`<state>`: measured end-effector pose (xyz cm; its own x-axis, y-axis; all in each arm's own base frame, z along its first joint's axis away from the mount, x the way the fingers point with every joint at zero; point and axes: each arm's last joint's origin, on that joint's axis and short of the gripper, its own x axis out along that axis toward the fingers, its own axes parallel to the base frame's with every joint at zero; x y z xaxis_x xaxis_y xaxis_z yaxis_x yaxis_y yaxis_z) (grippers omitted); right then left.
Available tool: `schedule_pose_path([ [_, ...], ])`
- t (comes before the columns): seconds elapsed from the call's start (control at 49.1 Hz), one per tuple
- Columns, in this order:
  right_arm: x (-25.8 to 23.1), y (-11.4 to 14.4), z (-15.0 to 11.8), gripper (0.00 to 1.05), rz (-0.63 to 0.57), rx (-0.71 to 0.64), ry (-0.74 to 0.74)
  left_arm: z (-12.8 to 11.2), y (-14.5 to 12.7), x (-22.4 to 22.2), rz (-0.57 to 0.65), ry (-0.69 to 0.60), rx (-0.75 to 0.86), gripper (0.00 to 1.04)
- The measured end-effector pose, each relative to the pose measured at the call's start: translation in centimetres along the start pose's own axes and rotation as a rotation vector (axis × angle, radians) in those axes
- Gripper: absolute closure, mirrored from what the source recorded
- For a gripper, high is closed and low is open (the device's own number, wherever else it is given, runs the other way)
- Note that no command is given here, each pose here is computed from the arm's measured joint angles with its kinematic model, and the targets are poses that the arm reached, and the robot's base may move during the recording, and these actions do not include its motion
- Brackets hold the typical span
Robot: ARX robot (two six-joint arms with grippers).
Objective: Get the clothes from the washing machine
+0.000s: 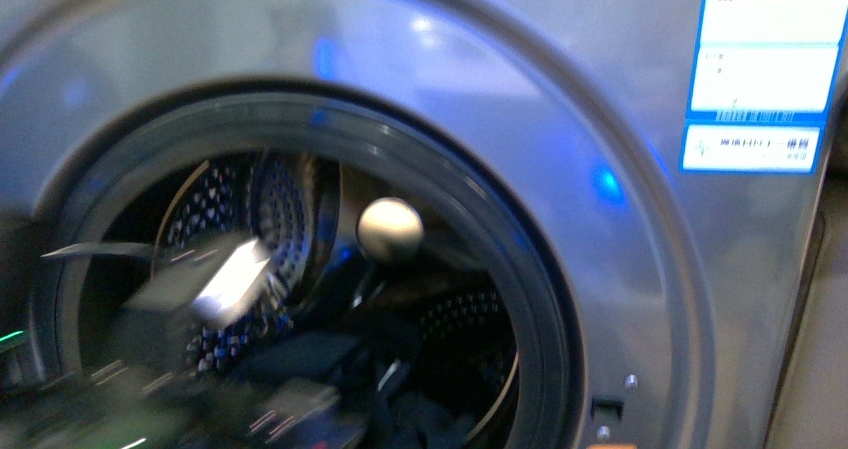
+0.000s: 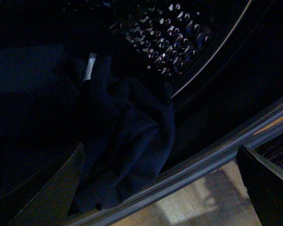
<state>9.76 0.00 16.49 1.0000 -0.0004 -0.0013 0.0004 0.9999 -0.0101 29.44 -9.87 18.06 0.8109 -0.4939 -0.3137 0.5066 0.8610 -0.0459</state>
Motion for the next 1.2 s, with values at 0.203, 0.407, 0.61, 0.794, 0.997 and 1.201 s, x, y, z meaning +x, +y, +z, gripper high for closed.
schedule_pose_path([
  [0.203, 0.0, 0.0, 0.0, 0.08, 0.000, 0.000, 0.000, 0.7, 0.0, 2.4, 0.013, 0.006, 0.006, 0.07],
  [0.407, 0.0, 0.0, 0.0, 0.08, 0.000, 0.000, 0.000, 1.3, 1.4, 5.8, 0.069, 0.035, 0.006, 0.07],
  [0.61, 0.0, 0.0, 0.0, 0.08, 0.000, 0.000, 0.000, 1.7, 2.7, 7.9, 0.097, 0.064, 0.008, 0.07],
  [0.794, 0.0, 0.0, 0.0, 0.08, 0.000, 0.000, 0.000, 2.2, 3.9, 10.1, 0.128, 0.069, 0.022, 0.07],
  [0.997, 0.0, 0.0, 0.0, 0.08, 0.000, 0.000, 0.000, 2.6, 4.8, 11.9, 0.139, 0.075, 0.022, 0.07],
  [1.201, 0.0, 0.0, 0.0, 0.08, 0.000, 0.000, 0.000, 3.2, 5.6, 13.6, 0.152, 0.065, 0.094, 0.07],
])
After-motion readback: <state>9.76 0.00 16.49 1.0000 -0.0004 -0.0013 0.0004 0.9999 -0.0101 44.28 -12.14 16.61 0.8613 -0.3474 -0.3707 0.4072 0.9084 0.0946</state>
